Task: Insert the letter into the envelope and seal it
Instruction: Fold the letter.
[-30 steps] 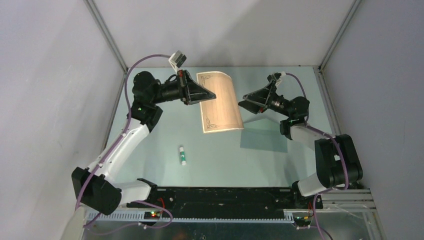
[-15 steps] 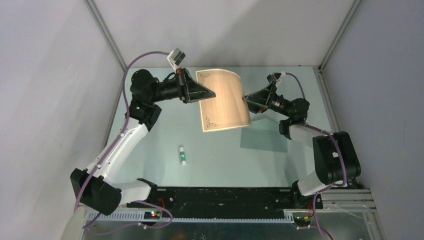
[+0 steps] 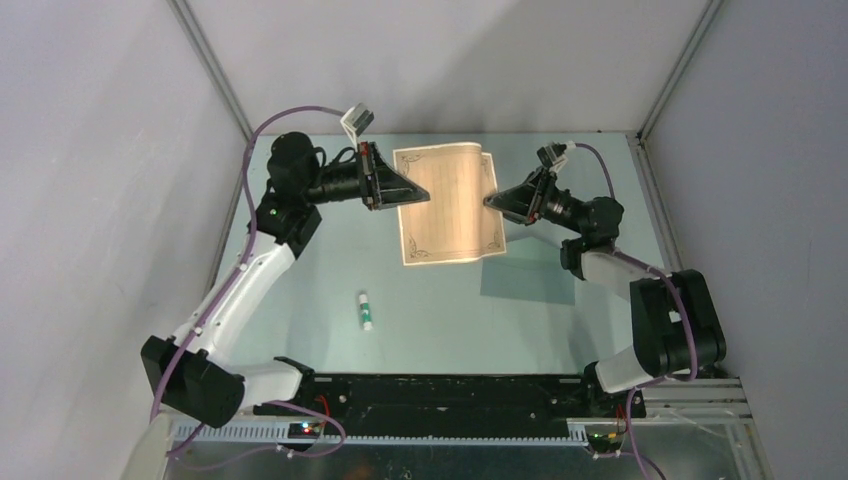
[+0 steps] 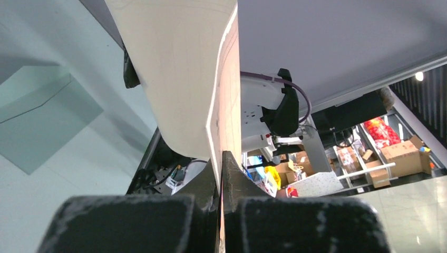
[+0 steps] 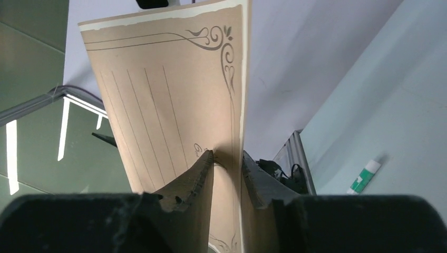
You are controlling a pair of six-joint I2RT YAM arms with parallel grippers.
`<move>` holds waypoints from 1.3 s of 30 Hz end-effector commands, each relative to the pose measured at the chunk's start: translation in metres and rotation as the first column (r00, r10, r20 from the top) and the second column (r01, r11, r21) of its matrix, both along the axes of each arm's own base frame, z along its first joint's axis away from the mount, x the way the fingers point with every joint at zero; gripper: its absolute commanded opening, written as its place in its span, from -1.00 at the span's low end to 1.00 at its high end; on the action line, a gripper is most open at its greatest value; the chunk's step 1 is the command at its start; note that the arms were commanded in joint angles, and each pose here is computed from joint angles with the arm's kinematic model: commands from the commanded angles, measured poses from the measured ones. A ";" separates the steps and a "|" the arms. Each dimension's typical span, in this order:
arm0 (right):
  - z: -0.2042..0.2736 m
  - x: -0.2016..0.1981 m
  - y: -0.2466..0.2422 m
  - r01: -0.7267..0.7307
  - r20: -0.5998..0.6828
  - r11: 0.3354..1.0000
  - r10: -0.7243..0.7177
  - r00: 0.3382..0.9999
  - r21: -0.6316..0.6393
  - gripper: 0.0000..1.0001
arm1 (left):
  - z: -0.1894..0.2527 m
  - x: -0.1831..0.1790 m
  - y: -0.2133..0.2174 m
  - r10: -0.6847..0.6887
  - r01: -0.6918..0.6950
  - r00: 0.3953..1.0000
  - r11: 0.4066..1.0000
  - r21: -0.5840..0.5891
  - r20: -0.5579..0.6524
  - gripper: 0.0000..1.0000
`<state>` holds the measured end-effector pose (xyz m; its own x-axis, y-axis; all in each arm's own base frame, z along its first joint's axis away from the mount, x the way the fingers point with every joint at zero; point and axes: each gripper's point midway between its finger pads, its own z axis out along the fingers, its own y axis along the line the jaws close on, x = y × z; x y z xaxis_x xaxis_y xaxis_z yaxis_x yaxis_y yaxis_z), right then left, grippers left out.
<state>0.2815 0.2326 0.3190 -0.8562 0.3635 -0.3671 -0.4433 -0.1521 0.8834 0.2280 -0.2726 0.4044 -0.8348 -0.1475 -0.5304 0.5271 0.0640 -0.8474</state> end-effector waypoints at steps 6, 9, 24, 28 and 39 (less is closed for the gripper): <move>-0.011 0.006 -0.003 0.061 0.004 0.996 -0.060 0.998 -0.065 -0.44 | 0.002 0.002 0.013 0.025 -0.028 0.998 0.998 0.051 0.055 -1.00; -0.013 0.009 -0.006 0.083 -0.007 0.994 -0.084 0.996 -0.074 -0.98 | -0.002 0.005 0.018 0.043 -0.047 0.998 0.997 0.069 0.052 -1.00; -0.075 0.011 -0.006 0.235 -0.006 0.842 -0.272 0.962 -0.485 -1.00 | -0.131 0.034 0.038 0.195 -0.151 0.979 0.886 0.440 -0.058 -1.00; -0.086 0.007 0.008 0.238 0.014 0.790 -0.279 0.960 -0.565 -1.00 | -0.167 0.044 0.038 0.249 -0.181 0.966 0.847 0.500 -0.072 -1.00; -0.138 0.002 0.072 0.183 -0.033 0.693 -0.287 0.957 -0.698 -1.00 | -0.255 0.085 0.011 0.295 -0.146 0.944 0.777 0.612 -0.149 -1.00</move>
<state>0.2737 0.2853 0.1877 -0.8535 0.2574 -0.4532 -0.2583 0.5464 0.7967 0.2951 -0.2505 0.1474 -0.9504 -0.0690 -0.3032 0.1803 0.6722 -0.7181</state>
